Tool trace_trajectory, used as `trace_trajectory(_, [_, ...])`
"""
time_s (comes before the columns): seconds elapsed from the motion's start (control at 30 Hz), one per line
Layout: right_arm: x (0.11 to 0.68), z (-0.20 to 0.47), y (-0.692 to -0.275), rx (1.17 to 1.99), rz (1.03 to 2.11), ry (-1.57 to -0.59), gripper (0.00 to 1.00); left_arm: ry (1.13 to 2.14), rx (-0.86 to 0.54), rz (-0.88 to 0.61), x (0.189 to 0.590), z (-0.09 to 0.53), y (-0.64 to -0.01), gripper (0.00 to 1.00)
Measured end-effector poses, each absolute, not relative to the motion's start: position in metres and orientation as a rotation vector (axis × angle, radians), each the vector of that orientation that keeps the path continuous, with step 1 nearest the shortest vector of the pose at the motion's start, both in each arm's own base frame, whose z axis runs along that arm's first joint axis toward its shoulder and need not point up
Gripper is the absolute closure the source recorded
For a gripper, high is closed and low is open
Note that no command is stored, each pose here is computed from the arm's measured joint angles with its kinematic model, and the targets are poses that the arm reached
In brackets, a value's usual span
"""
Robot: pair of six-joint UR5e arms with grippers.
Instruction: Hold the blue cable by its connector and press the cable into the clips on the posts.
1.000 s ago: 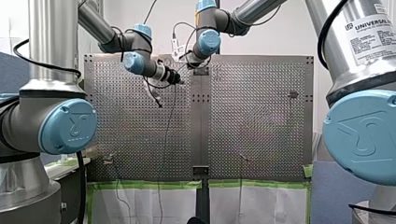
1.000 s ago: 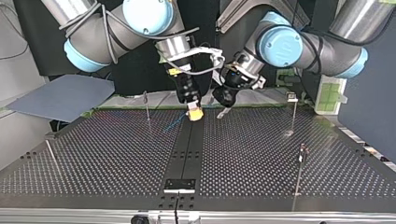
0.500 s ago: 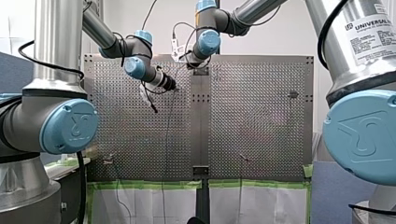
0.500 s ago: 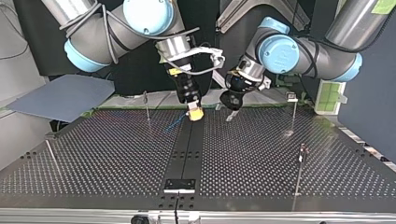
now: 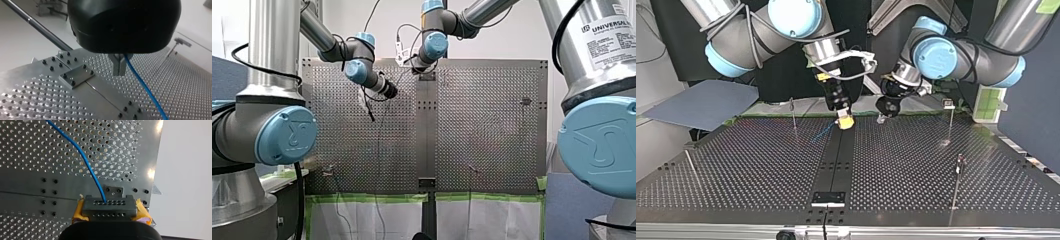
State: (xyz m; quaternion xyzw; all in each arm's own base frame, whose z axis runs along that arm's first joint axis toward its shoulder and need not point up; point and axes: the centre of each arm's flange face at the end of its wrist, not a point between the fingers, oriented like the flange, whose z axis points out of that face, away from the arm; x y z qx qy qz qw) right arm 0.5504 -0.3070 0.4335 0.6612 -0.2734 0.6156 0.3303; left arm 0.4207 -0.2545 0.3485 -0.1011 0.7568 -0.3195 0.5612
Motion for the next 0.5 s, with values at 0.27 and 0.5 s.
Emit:
trace_trajectory(0.27, [0.550,0.433,-0.307,1.730,1.610,-0.716,1.00,1.749,-0.242,-0.640,0.413,0.370,-0.236,1.00])
trace_trajectory(0.5, [0.551,0.434,-0.311,1.710,1.631,-0.722,1.00,1.694,-0.281,-0.528,0.410,0.394,-0.207,1.00])
